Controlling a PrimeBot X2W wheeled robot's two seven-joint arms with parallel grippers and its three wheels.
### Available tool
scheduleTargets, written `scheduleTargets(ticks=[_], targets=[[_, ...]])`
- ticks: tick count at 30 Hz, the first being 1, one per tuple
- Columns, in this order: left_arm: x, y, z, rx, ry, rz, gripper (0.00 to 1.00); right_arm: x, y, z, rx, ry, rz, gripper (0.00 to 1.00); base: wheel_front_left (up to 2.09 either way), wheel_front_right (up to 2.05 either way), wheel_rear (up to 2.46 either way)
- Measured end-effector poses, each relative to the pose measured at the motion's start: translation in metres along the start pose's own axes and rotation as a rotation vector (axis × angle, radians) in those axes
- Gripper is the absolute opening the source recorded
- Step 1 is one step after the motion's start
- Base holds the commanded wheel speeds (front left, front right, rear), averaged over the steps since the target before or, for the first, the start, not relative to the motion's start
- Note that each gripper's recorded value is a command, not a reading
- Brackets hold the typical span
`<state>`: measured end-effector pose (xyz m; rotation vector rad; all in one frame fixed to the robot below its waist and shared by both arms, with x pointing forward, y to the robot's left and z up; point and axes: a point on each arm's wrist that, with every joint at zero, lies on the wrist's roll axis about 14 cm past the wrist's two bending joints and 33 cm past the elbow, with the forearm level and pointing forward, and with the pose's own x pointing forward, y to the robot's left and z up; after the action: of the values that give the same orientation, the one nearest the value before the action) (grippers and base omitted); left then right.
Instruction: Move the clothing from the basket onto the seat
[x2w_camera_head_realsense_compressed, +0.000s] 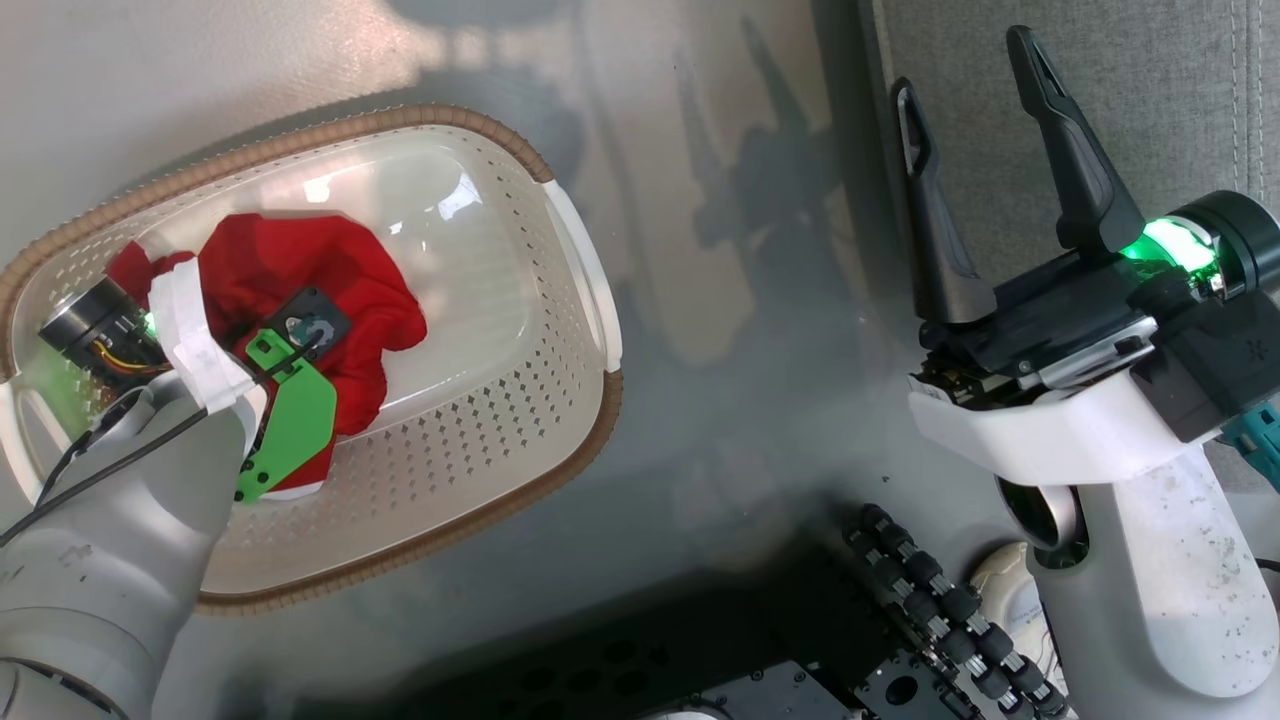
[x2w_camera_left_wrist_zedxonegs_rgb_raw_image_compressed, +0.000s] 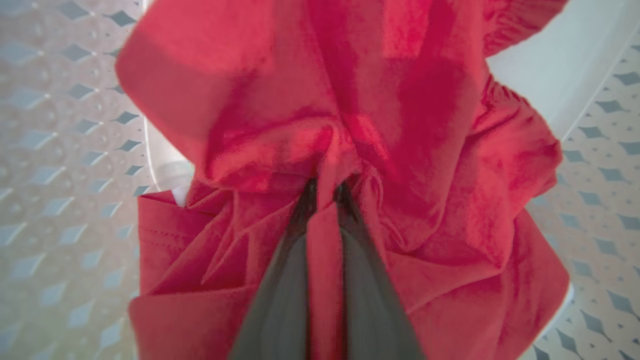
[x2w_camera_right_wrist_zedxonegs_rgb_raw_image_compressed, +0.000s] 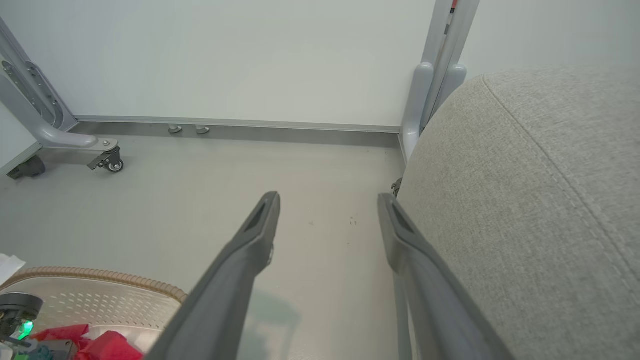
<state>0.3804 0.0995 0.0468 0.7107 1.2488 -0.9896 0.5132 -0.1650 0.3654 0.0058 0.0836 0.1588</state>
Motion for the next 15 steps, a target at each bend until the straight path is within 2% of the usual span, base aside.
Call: scheduleTargets(ticks=[4, 15], targets=[[-0.003, -0.002, 0.008, -0.015, -0.021, 0.000, 0.00, 0.000, 0.000, 0.002, -0.004, -0.004, 0.000, 1.00, 0.00, 0.00, 0.00], [-0.034, -0.005, 0.059, -0.030, -0.229, 0.028, 0.00, -0.001, 0.002, 0.021, -0.009, -0.031, 0.001, 1.00, 0.00, 0.00, 0.00]])
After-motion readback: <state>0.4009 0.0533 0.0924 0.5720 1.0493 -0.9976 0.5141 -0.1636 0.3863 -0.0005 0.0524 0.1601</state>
